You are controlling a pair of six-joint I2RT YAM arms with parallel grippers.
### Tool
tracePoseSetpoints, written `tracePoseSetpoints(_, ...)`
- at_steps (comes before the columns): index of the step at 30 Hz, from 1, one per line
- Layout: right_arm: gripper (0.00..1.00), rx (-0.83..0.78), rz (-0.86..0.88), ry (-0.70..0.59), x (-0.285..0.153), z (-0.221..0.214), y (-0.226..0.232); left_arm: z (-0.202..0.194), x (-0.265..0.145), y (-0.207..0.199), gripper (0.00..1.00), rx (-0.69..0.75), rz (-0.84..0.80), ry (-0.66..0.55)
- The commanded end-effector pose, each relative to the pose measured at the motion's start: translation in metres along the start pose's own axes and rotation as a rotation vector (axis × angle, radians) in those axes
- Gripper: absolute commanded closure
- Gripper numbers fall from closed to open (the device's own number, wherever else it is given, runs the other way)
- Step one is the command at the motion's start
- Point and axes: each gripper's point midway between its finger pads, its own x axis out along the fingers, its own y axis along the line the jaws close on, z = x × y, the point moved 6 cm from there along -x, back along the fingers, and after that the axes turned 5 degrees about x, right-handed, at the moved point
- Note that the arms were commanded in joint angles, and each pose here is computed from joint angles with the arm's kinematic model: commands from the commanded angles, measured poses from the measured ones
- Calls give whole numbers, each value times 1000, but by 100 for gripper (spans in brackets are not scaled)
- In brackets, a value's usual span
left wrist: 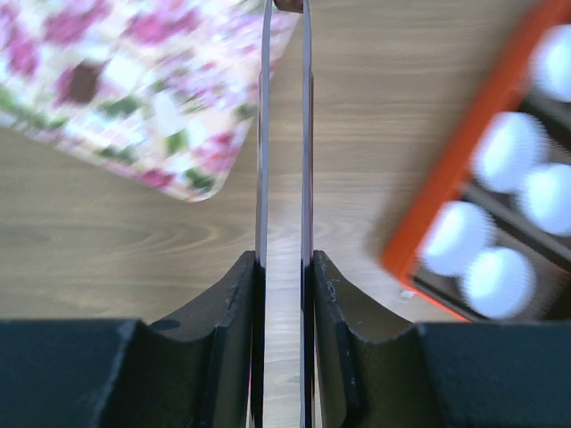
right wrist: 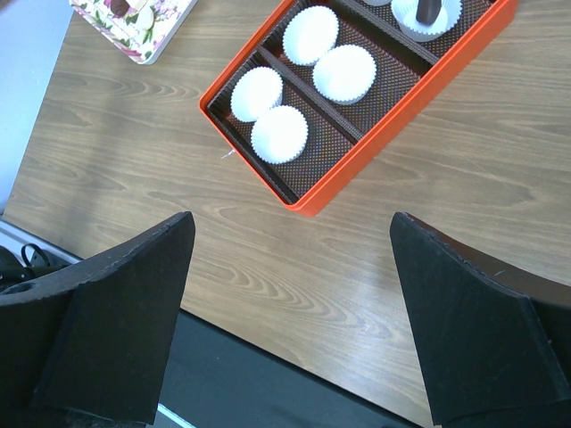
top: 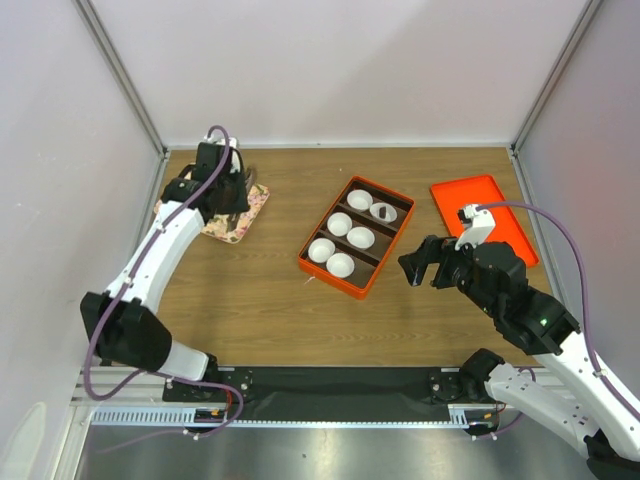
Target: Pack the chocolate
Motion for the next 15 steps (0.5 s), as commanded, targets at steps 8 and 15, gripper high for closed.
tracePoseSetpoints(8, 3, 22, 10, -53, -8, 10, 2, 22, -44, -146, 76, 179, -356, -153)
tracePoseSetpoints(15, 3, 18, -7, -52, -14, 10, -1, 25, -40, -197, 77, 265, -390, -148)
